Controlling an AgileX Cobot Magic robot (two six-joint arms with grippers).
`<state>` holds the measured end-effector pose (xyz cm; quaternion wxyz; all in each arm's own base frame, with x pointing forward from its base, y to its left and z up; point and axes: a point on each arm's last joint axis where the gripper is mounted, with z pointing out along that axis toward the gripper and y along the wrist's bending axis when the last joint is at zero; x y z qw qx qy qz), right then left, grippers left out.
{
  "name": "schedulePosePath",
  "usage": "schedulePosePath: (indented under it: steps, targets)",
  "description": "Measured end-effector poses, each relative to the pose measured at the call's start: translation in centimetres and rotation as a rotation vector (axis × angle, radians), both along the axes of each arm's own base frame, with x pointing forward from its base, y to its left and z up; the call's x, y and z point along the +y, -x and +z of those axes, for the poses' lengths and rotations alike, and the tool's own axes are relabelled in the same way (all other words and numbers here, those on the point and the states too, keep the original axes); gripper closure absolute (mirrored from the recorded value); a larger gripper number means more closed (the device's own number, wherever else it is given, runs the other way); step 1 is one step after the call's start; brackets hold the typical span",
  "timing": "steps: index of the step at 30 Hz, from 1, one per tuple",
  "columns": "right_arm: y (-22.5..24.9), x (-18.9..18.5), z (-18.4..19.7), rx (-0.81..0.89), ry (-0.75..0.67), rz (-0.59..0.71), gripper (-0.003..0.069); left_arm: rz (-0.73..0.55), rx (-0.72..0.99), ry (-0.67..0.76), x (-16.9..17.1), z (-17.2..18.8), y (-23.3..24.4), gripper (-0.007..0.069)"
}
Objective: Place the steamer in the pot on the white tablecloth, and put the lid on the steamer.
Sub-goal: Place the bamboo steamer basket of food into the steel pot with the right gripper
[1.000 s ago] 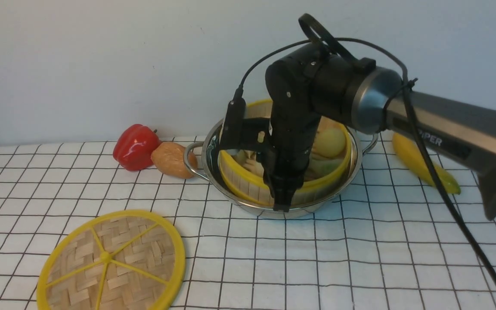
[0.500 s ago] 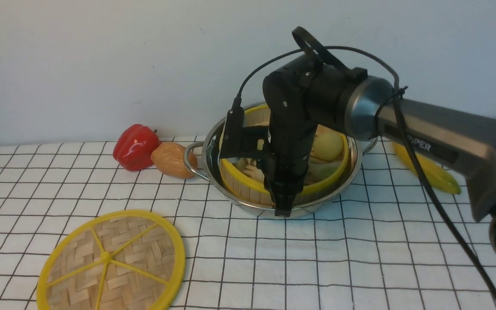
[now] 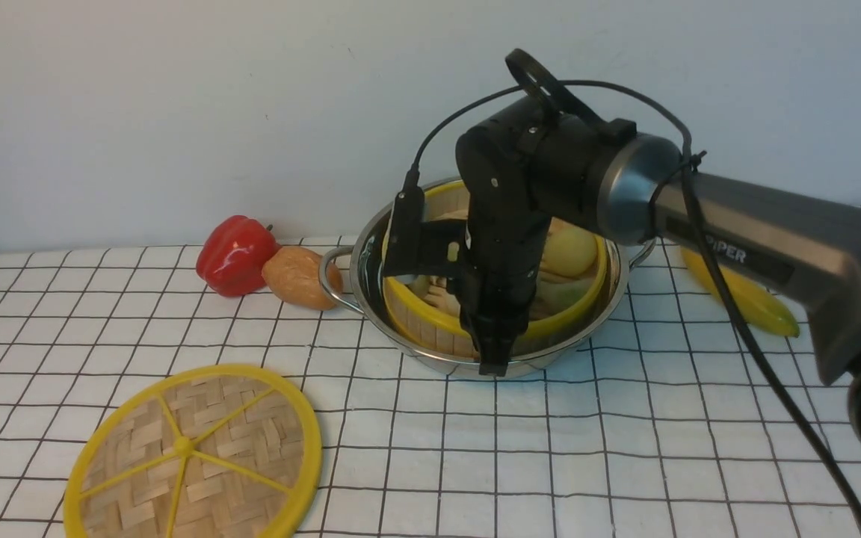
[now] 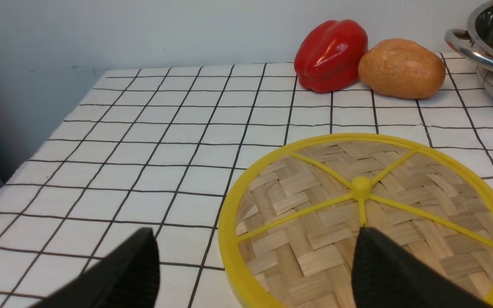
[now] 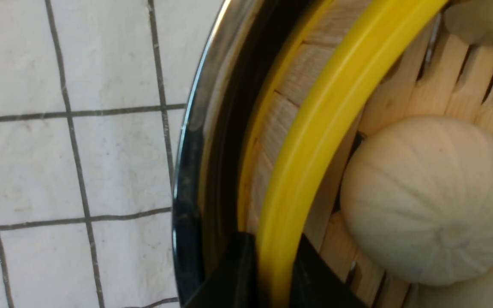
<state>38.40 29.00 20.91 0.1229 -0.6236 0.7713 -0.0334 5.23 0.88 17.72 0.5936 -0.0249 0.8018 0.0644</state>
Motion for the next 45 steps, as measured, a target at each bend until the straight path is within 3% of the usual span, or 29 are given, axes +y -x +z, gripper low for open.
schedulePosePath:
  steps: [5, 23, 34, 45]
  targets:
    - [0.0, 0.0, 0.0, 0.0, 0.0, 0.001, 0.0559, 0.0, 0.0, 0.0, 0.0, 0.0, 0.0, 0.0068]
    - [-0.3, 0.1, 0.2, -0.032, -0.013, 0.009, 0.0379, 0.0, 0.0, 0.0, 0.0, 0.0, 0.0, 0.0068]
    - [-0.4, 0.2, 0.5, -0.037, -0.027, -0.033, 0.0168, 0.0, 0.0, 0.0, 0.0, 0.0, 0.0, 0.0068]
    - [-1.2, 0.8, 4.1, -0.128, -0.105, -0.044, 0.0151, 0.0, 0.0, 0.0, 0.0, 0.0, 0.0, 0.0068]
